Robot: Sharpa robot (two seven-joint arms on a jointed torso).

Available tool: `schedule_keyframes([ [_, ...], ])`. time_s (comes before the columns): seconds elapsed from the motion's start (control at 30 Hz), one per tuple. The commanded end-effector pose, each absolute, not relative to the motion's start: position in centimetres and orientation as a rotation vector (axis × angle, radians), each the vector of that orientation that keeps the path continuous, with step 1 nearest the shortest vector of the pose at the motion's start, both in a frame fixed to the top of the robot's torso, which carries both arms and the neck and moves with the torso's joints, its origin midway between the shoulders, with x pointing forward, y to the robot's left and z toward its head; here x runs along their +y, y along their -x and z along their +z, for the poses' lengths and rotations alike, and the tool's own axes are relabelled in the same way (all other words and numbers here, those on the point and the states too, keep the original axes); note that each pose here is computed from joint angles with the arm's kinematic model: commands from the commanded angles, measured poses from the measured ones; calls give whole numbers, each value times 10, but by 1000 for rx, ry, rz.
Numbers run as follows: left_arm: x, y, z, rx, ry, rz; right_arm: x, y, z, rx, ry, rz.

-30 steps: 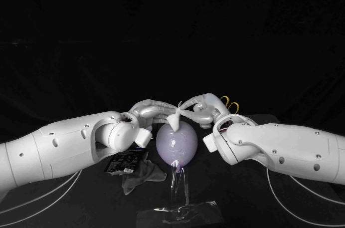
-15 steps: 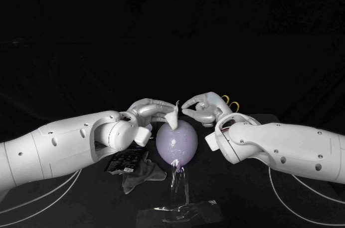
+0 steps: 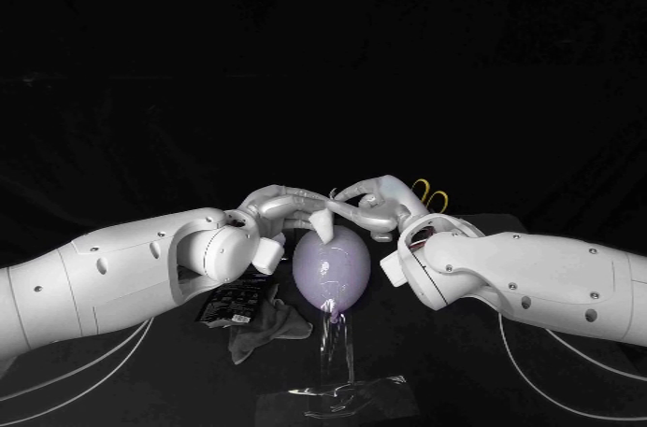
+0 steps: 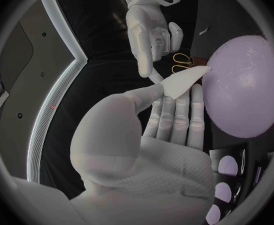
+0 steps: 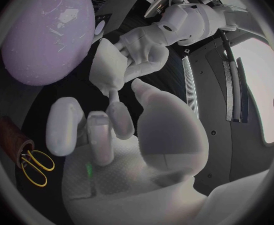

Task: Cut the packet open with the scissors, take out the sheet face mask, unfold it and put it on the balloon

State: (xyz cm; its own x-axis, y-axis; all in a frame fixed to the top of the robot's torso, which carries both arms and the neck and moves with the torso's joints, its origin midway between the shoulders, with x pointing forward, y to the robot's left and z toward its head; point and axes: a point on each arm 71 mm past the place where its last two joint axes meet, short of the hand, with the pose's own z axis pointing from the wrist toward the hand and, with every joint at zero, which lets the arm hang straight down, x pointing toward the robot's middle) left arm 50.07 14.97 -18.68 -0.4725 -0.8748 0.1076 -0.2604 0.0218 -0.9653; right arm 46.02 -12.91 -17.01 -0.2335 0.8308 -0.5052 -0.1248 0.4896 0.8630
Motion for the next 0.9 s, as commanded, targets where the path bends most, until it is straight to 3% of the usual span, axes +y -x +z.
schedule_keyframes([
  [0.03, 145, -499, -185, 1777, 1152, -1509, -125, -460, -170, 1570, -584, 1040],
  [0.9, 146, -498, -186, 1789, 1166, -1508, -126, -463, -175, 1599, -581, 1016],
])
